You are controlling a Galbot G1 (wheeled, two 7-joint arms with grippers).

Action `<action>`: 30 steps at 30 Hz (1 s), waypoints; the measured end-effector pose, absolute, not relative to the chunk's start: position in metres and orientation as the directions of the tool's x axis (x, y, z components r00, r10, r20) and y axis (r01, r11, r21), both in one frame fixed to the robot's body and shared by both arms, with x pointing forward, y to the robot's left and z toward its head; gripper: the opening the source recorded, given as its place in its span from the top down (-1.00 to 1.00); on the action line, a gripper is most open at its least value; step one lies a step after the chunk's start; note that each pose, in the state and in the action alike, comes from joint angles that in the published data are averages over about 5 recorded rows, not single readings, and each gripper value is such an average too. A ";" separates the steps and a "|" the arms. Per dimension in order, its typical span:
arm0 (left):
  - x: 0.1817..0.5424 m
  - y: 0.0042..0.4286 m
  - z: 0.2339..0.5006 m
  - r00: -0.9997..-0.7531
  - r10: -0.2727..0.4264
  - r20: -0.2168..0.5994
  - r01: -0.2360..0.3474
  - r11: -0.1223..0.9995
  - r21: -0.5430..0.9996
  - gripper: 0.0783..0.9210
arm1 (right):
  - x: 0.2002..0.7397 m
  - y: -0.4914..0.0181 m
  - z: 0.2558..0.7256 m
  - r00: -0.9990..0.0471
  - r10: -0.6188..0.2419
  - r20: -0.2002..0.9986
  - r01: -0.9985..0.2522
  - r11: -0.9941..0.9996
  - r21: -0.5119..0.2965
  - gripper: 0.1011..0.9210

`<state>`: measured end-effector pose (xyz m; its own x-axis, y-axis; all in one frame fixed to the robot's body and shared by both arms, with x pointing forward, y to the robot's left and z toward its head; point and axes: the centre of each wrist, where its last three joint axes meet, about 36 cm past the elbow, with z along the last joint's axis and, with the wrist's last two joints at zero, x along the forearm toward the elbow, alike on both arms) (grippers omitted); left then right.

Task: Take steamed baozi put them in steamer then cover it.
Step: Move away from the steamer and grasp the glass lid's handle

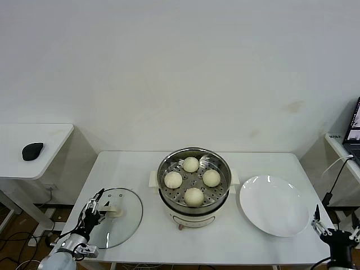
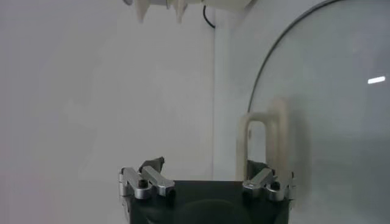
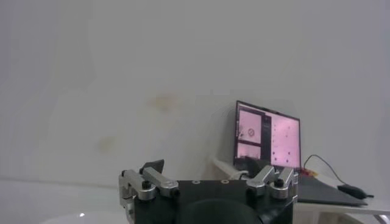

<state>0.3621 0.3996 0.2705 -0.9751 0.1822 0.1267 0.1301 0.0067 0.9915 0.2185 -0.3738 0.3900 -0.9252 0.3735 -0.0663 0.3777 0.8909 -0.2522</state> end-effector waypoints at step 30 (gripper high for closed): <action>0.343 0.404 0.313 -0.986 0.151 0.065 0.070 0.027 0.997 0.82 | 0.227 -0.370 0.393 -0.948 0.314 -0.053 0.316 0.912 -0.260 -0.76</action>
